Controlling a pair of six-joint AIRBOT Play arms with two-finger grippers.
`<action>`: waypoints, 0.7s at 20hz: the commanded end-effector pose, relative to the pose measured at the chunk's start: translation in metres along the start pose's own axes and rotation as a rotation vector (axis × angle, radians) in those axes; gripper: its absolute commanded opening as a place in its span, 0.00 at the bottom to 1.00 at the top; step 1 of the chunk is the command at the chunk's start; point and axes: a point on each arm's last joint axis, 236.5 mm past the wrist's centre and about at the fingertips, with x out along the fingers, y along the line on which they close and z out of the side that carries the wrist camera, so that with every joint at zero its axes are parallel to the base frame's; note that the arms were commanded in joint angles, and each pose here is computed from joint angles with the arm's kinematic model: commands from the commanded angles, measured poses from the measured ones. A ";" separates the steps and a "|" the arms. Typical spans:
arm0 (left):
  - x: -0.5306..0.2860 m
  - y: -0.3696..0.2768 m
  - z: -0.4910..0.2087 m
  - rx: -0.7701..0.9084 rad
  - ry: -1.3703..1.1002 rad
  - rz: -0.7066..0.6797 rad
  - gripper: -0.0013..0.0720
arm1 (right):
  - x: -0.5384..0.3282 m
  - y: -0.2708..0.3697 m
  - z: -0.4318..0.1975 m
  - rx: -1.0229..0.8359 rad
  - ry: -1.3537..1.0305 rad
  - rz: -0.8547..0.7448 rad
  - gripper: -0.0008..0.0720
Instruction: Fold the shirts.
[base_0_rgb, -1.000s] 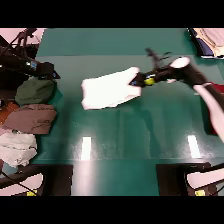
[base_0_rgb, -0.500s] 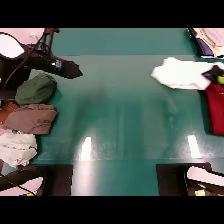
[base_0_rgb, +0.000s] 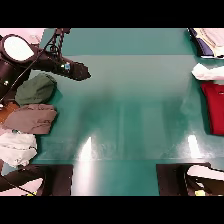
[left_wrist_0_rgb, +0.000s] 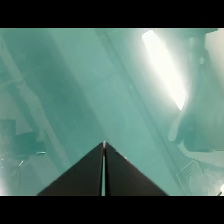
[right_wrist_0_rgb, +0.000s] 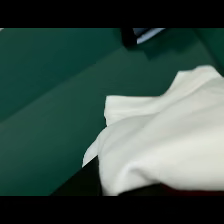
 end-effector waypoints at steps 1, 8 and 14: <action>0.000 -0.001 0.000 -0.003 -0.001 0.000 0.05 | -0.023 0.005 0.039 -0.053 -0.066 -0.002 0.03; 0.000 0.000 0.000 -0.001 -0.001 0.003 0.05 | -0.053 0.006 0.041 -0.110 0.001 -0.038 0.03; 0.000 0.003 0.000 0.007 0.001 0.017 0.05 | -0.084 -0.039 -0.021 -0.109 0.166 -0.282 0.03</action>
